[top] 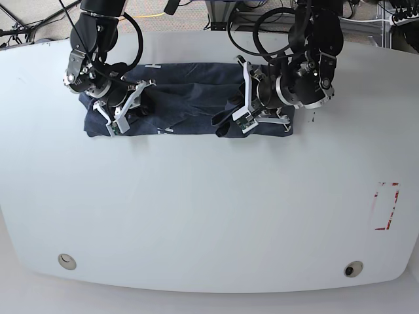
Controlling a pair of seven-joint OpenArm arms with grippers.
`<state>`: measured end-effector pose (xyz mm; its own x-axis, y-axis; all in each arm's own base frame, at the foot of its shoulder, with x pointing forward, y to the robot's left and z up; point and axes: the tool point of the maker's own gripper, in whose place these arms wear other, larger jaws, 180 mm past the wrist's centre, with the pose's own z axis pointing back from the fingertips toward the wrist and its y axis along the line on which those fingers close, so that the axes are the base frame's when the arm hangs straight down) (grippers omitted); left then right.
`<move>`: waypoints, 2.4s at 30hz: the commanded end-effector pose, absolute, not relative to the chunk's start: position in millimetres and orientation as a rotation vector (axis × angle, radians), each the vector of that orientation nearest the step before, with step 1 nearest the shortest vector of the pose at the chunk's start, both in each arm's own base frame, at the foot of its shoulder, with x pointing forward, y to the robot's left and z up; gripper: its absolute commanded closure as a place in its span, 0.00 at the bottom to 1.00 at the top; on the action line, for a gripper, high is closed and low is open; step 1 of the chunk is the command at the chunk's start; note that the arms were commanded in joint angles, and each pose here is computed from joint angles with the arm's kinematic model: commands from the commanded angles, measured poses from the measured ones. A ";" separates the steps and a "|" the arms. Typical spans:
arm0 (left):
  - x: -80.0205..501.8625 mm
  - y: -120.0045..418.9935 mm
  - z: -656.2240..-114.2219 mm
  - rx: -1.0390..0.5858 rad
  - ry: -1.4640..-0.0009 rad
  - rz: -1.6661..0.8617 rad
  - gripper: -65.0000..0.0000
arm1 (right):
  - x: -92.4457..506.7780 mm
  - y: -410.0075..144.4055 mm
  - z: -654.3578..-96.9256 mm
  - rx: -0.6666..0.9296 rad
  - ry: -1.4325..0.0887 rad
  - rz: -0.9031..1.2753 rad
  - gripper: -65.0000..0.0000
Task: Fold the T-shirt properly
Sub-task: 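Grasp the strip's middle with the left gripper and fold it toward the right gripper, then grasp both ends of the folded strip with both grippers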
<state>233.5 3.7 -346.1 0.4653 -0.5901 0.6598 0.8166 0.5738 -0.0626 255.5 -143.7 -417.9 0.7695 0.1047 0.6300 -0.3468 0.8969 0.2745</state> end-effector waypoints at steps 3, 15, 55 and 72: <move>246.3 -8.5 -329.4 -0.414 -0.709 -0.892 0.89 | 250.4 -152.5 -423.1 0.349 -0.606 0.265 0.82; 242.2 -35.6 -317.0 -0.469 -0.738 -0.961 0.51 | 251.7 -152.1 -421.5 0.348 -0.611 0.269 0.82; 250.1 102.8 -423.7 -0.407 -0.462 -0.591 0.49 | 264.2 -253.7 -313.2 0.413 -0.881 0.040 0.06; 254.9 119.9 -421.9 -0.375 -0.479 -0.596 0.49 | 228.4 -343.3 -364.8 0.488 -0.752 -0.283 0.06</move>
